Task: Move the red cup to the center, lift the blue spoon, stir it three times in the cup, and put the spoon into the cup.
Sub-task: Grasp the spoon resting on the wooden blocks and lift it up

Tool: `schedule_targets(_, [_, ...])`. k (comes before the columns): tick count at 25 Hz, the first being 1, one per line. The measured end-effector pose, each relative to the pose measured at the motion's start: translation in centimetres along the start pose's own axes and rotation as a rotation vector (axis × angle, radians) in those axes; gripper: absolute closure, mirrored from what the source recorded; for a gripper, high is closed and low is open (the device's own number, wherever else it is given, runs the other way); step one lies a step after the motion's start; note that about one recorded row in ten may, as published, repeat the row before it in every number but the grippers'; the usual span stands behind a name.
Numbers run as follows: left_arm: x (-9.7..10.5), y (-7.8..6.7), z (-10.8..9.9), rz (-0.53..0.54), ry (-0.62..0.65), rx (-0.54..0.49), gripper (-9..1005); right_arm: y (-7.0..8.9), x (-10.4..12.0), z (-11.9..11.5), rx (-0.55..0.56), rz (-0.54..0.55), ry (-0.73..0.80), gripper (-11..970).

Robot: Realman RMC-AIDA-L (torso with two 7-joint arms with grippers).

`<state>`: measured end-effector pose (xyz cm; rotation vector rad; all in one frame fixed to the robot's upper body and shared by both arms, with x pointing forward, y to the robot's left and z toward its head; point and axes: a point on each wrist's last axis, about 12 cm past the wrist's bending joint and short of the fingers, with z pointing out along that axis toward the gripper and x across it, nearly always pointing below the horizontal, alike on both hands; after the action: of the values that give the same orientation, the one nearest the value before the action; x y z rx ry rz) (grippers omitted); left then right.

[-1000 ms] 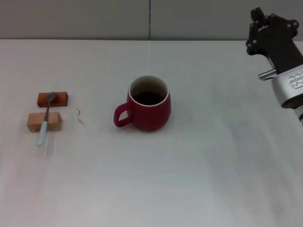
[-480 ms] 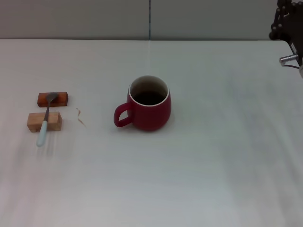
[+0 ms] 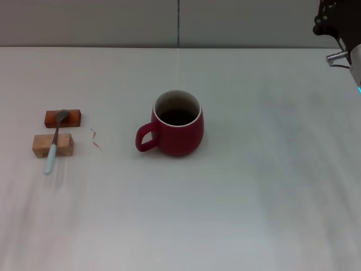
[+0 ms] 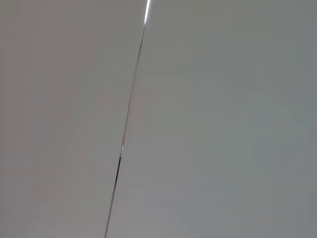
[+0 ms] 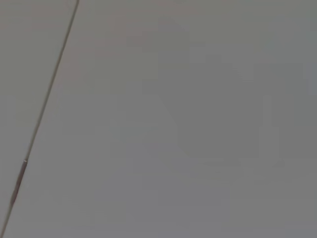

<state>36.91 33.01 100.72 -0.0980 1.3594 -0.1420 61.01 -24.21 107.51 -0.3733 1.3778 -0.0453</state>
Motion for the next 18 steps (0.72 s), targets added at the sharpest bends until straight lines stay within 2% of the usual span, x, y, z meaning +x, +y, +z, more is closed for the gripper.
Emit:
schedule_targets(2, [0.4,-1.0,-0.6,-0.008,0.026,-0.004,139,-0.3,0.2,-0.2,0.006,-0.010,0.007,930])
schedule_targets(6, [0.8,-2.0,-0.8,-0.006,0.056,-0.004,139,-0.5,0.4,-0.4,0.010,-0.013,0.013,929])
schedule_targets(7, [1.0,-2.7,-0.7,0.002,0.073,0.000,139,-0.6,0.5,-0.5,0.012,-0.015,0.016,929])
schedule_targets(8, [1.0,-2.7,-0.7,0.002,0.073,0.000,139,-0.6,0.5,-0.5,0.012,-0.015,0.016,929])
schedule_targets(18, [1.7,-6.6,-0.7,0.079,0.182,0.007,137,-1.1,1.1,-1.2,0.025,-0.021,0.038,930])
